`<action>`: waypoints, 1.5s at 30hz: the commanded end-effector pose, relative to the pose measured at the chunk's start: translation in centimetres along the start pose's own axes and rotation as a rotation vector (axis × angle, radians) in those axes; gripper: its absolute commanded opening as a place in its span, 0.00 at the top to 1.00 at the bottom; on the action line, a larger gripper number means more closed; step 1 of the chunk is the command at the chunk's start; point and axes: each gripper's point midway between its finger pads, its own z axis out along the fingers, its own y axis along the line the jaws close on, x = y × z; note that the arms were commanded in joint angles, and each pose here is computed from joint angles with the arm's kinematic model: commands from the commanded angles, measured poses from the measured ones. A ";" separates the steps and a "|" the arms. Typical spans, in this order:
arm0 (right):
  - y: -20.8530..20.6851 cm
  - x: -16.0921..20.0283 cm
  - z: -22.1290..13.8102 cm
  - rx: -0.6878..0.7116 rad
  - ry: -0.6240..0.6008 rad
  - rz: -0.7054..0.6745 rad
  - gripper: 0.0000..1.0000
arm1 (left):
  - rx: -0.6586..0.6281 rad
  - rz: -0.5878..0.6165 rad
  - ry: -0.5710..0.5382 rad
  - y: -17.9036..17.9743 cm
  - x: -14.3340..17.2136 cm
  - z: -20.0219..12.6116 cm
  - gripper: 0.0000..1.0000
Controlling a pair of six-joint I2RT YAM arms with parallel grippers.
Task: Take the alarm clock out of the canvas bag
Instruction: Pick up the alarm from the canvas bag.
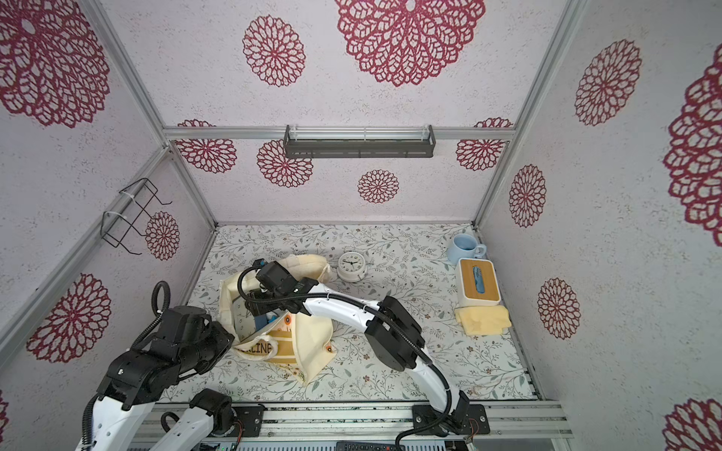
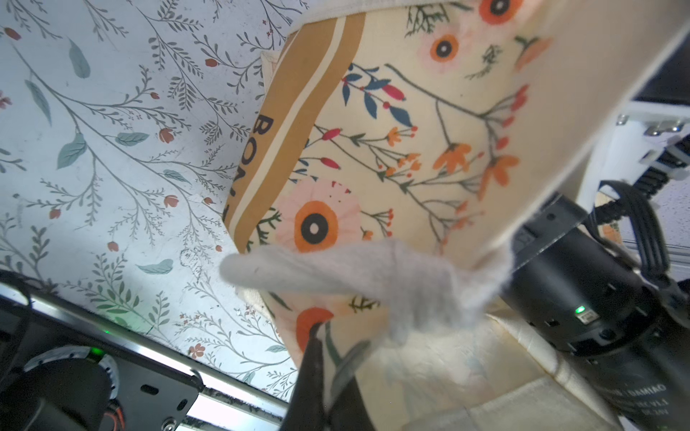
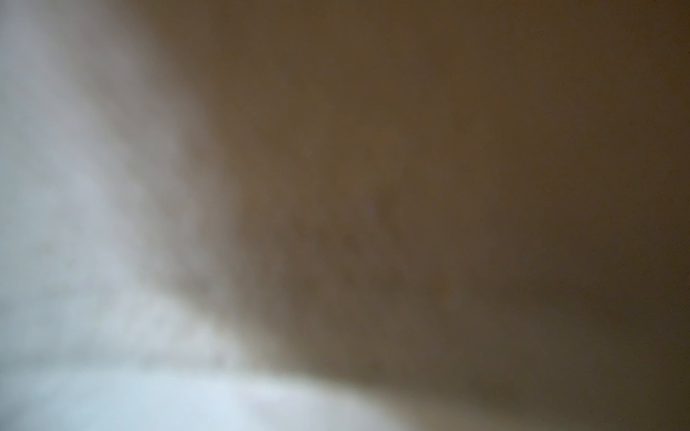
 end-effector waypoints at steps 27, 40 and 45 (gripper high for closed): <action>-3.0 3.2 4.9 0.073 0.111 0.083 0.74 | -0.008 0.017 -0.059 0.3 -1.0 -0.3 1.00; 1.1 -5.1 -4.7 0.034 -0.113 -0.031 0.80 | -0.025 0.049 -0.090 0.6 -1.5 -1.4 1.00; 0.6 -6.5 -8.2 0.031 -0.163 -0.009 0.81 | -0.020 0.059 -0.097 0.4 -1.8 -1.6 1.00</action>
